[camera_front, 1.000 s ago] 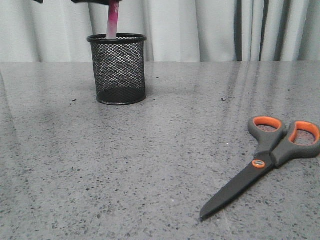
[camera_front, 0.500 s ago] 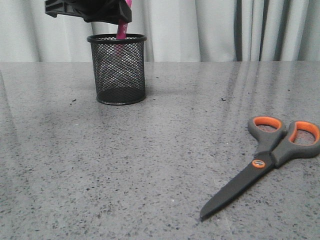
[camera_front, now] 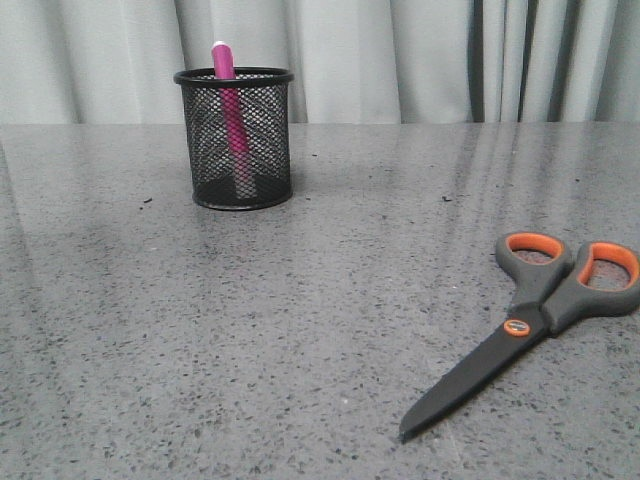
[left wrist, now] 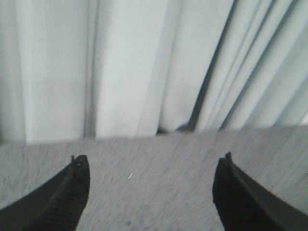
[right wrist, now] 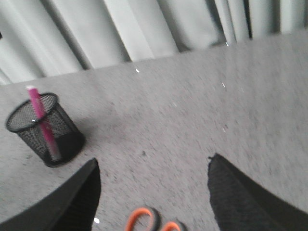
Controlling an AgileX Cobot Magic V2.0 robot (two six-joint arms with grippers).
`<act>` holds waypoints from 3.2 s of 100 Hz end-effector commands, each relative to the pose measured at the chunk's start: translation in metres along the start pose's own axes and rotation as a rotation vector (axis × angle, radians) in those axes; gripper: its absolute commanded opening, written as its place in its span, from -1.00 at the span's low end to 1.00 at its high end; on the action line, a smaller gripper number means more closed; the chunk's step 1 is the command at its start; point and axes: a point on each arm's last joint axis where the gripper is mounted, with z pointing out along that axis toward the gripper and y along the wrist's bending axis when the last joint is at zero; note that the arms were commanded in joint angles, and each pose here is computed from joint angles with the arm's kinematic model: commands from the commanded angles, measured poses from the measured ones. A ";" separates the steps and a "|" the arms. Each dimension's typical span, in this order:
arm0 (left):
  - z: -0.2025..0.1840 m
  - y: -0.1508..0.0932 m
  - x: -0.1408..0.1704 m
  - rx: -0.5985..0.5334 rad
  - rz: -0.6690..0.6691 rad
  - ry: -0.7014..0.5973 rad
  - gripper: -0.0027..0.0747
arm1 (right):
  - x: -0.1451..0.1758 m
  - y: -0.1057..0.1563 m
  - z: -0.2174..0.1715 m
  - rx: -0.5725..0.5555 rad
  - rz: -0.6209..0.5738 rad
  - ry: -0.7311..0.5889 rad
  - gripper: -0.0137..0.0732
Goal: Put pen and scissors into bin
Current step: 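Lower the right gripper over the scissors' orange handles, then close the right gripper on the scissors near the pivot and lift, then carry the scissors to the mesh cup and lower them in blades first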
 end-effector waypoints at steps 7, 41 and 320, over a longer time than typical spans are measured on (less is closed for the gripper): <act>-0.067 -0.017 -0.062 0.095 0.002 -0.189 0.37 | -0.048 0.019 0.001 -0.071 -0.047 0.045 0.21; -0.149 -0.030 -0.100 0.219 0.022 -0.323 0.28 | -0.052 0.041 0.063 -0.152 -0.034 0.455 0.10; -0.319 -0.045 -0.110 0.511 0.201 -0.512 0.21 | -0.084 0.121 0.182 0.104 -0.037 0.434 -0.86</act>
